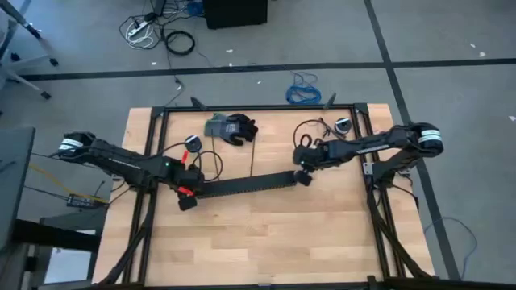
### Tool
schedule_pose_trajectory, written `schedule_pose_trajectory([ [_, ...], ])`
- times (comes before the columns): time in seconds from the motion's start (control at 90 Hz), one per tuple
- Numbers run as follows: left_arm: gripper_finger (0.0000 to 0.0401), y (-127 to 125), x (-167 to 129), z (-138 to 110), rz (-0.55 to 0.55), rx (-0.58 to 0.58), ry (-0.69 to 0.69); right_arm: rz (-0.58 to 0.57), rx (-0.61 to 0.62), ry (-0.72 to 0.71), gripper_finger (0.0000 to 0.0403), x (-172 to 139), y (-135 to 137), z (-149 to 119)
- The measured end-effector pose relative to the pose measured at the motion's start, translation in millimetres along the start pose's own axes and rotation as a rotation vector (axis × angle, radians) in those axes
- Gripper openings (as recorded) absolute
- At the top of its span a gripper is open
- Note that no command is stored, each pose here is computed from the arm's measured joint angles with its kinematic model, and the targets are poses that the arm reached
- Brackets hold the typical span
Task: Ziptie cables
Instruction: Close the black cable duct cover
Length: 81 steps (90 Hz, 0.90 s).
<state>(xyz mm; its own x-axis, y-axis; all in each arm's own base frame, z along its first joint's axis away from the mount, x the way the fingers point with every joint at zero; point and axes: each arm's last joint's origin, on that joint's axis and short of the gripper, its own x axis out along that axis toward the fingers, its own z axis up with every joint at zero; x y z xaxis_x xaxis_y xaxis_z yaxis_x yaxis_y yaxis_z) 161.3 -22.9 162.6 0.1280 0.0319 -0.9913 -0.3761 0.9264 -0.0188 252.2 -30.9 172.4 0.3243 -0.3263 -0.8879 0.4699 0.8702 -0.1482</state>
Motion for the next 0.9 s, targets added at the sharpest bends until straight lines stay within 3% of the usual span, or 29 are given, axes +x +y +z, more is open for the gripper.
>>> schedule_pose_trajectory([
  [0.2,0.0,0,0,-1,0.003,0.008,0.008,0.261,-0.127,-0.035,0.0005,-31,-3,-1],
  [0.433,0.0,0,0,-1,0.002,0.007,0.009,0.414,-0.159,-0.066,0.0037,-55,-8,-6],
  [0.6,0.0,0,0,-1,0.002,0.009,0.008,0.427,-0.163,-0.047,0.01,-52,-6,-8],
  [0.9,0.0,-1,0,2,-0.012,0.011,-0.021,0.435,-0.148,0.019,0.0247,-39,1,-15],
])
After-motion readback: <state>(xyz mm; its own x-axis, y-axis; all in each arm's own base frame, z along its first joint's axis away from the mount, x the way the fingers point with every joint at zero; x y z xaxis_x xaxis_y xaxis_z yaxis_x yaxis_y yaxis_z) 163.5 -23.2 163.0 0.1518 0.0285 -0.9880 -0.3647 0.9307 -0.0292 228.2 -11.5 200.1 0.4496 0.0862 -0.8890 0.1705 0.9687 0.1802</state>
